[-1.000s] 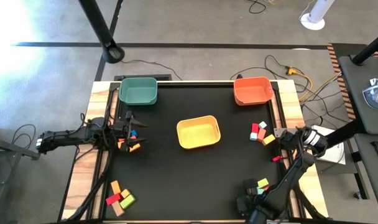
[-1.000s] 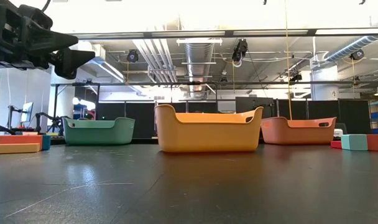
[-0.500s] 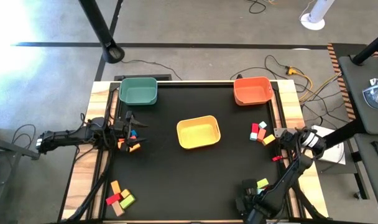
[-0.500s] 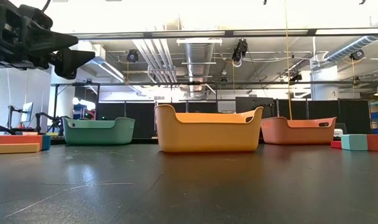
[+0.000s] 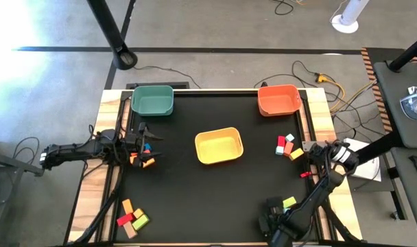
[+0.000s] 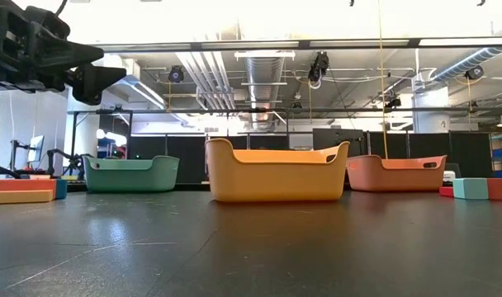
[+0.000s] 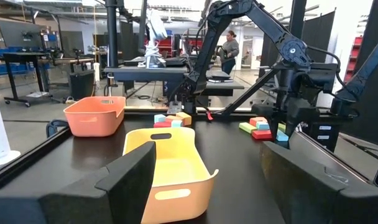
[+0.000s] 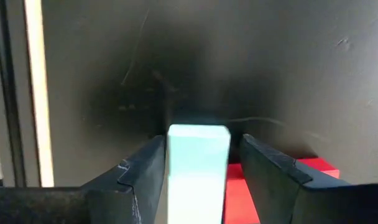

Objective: Sort blocks by size
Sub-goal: Put the light blue thin block into the yellow bin

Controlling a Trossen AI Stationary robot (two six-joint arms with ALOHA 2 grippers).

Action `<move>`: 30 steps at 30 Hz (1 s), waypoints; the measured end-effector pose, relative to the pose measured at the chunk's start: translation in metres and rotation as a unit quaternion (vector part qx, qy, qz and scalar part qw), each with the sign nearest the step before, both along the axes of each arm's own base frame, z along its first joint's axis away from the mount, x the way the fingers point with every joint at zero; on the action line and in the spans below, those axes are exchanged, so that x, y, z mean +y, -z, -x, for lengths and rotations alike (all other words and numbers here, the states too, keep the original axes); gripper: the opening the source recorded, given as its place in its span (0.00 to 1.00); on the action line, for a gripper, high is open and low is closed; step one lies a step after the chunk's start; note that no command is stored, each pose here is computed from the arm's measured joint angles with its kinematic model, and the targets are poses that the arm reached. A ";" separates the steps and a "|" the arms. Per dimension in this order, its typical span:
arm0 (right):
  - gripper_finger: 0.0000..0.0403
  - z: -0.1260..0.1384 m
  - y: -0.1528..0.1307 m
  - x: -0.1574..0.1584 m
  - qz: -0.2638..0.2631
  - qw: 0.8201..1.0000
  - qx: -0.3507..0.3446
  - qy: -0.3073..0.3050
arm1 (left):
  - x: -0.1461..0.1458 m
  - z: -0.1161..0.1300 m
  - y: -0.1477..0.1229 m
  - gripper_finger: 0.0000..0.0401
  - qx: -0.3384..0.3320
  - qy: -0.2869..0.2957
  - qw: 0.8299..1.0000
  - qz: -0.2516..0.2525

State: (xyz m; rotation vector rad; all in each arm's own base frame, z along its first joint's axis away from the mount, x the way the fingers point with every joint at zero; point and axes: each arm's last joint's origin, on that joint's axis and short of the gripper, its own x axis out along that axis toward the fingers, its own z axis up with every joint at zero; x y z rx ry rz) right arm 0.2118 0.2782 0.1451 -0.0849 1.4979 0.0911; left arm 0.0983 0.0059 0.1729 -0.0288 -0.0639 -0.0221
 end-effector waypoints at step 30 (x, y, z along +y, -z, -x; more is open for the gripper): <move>0.33 -0.005 0.005 -0.014 -0.011 0.994 0.044 0.099 | 0.000 0.000 0.000 0.68 0.000 0.000 1.000 0.000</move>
